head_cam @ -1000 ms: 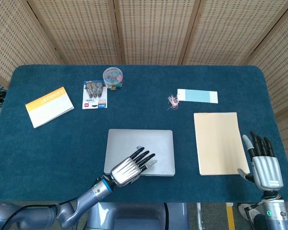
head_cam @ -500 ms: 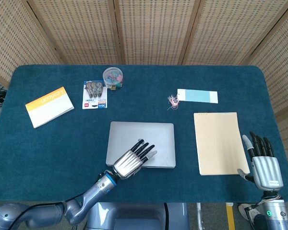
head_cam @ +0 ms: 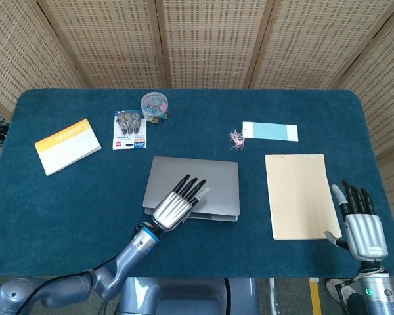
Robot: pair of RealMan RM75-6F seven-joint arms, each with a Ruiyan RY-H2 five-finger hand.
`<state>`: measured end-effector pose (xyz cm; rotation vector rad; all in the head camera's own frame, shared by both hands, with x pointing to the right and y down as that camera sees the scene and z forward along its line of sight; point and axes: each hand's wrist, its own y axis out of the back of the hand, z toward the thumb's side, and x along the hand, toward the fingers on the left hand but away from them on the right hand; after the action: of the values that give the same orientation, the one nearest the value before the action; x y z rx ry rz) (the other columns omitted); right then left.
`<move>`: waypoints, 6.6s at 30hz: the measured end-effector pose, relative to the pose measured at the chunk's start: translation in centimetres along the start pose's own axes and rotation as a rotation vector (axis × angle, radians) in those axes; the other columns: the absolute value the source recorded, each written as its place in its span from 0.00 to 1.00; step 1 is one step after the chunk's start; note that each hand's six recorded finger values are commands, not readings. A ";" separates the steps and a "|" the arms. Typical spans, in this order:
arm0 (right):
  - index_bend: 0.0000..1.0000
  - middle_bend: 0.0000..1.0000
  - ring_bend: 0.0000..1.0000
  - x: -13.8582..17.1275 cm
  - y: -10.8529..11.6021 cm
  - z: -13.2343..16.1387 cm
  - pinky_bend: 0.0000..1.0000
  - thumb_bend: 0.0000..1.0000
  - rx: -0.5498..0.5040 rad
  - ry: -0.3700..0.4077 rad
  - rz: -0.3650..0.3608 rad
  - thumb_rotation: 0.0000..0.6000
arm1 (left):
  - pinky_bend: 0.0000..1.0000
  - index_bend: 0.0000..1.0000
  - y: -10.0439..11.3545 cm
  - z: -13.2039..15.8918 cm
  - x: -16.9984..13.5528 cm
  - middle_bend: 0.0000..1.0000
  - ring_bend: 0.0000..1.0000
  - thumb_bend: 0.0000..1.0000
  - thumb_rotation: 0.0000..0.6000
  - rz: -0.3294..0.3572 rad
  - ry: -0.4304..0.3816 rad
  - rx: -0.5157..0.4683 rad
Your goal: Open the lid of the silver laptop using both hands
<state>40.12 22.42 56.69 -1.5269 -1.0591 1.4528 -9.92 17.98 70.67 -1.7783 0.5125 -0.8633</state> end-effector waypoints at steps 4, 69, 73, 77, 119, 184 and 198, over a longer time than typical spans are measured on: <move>0.00 0.00 0.00 0.0 -0.1 0.0 0.00 0.00 0.001 0.001 0.003 1.00 | 0.00 0.00 0.9 -1.2 0.7 0.00 0.00 0.52 1.00 0.013 0.034 -0.004; 0.07 0.01 0.00 -4.9 -12.3 19.6 0.22 1.00 0.085 0.697 0.440 1.00 | 0.00 0.00 4.2 -5.5 1.8 0.00 0.00 0.50 1.00 -0.026 0.051 -0.033; 0.07 0.01 0.00 -5.5 -12.2 20.4 0.22 1.00 0.108 0.690 0.428 1.00 | 0.00 0.00 4.3 -5.5 1.8 0.00 0.00 0.50 1.00 -0.024 0.050 -0.045; 0.07 0.02 0.00 -5.9 -12.5 20.9 0.22 1.00 0.133 0.673 0.429 1.00 | 0.00 0.00 4.3 -5.6 1.9 0.00 0.00 0.50 1.00 -0.024 0.051 -0.051; 0.19 0.20 0.13 -6.0 -14.2 23.8 0.25 1.00 0.304 0.690 0.481 1.00 | 0.00 0.00 7.3 -7.8 4.7 0.00 0.00 0.49 1.00 0.036 0.101 -0.001; 0.19 0.20 0.13 -6.5 -13.9 23.4 0.25 1.00 0.250 0.712 0.523 1.00 | 0.00 0.00 12.7 -17.5 11.5 0.00 0.00 0.49 1.00 0.102 0.374 0.059; 0.19 0.20 0.13 -6.7 -12.3 23.8 0.25 1.00 0.181 0.695 0.472 1.00 | 0.00 0.00 14.6 -18.0 9.2 0.00 0.00 0.49 1.00 0.118 0.322 0.042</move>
<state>15.53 20.24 69.08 -2.0086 -0.1552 1.1075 -16.71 -4.86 63.48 -1.5610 0.7935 -1.0757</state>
